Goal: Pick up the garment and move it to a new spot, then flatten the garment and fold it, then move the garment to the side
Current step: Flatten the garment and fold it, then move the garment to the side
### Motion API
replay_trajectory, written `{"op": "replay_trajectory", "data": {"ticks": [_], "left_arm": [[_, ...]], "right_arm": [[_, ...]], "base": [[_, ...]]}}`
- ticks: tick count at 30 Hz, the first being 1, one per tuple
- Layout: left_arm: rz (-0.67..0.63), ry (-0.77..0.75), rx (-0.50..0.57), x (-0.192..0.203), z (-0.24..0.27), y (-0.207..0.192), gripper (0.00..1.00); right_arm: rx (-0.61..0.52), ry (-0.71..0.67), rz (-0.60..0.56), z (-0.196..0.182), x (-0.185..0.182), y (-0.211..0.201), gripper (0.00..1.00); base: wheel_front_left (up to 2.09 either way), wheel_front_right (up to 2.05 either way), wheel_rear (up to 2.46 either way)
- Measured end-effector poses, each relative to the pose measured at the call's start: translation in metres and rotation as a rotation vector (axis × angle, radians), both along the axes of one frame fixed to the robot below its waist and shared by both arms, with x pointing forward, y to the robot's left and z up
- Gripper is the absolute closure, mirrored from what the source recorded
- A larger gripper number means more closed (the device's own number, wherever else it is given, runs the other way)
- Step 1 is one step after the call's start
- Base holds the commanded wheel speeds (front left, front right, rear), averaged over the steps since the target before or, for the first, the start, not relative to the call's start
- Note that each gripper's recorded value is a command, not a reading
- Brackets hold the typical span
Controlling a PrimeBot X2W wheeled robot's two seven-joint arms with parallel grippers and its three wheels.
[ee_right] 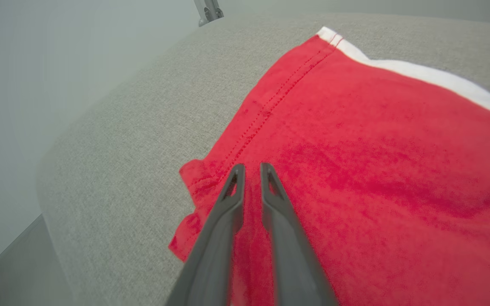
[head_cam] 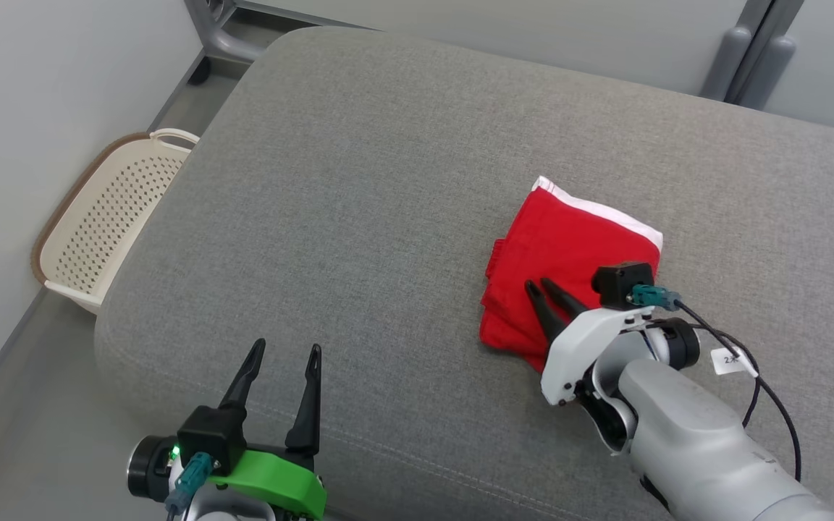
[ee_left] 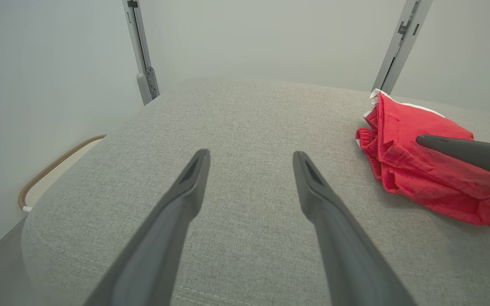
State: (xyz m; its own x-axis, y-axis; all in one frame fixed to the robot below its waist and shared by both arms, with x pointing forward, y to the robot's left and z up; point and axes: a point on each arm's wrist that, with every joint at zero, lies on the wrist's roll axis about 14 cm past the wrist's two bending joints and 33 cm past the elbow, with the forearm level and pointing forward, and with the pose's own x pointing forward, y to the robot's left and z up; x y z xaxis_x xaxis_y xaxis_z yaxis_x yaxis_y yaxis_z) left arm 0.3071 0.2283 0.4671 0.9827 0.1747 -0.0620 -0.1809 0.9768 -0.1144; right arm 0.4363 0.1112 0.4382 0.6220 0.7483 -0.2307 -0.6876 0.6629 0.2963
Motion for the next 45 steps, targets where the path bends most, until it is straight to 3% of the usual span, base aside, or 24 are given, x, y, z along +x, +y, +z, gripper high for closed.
{"op": "replay_trajectory", "data": {"ticks": [7,15,21,28,45], "left_arm": [[-0.032,-0.017,0.008,0.005,0.004,-0.008,0.00],[-0.061,-0.034,0.020,0.013,0.009,-0.014,0.00],[-0.070,-0.034,0.054,0.014,0.011,-0.009,0.00],[-0.017,-0.051,0.079,0.011,0.018,0.011,0.00],[0.037,-0.026,0.073,0.002,0.012,0.024,0.00]], "right_arm": [[0.032,-0.047,-0.114,0.020,0.027,-0.043,0.00],[0.013,-0.035,-0.226,0.016,0.039,-0.093,0.00],[-0.047,0.067,-0.235,0.006,0.043,-0.108,0.00],[-0.042,0.245,-0.252,0.001,0.045,-0.113,0.00],[-0.067,0.586,-0.195,-0.024,0.042,-0.090,0.00]], "base": [[0.00,0.00,0.00],[0.00,0.00,0.00],[0.00,0.00,0.00],[0.00,0.00,0.00],[0.00,0.00,0.00]]}}
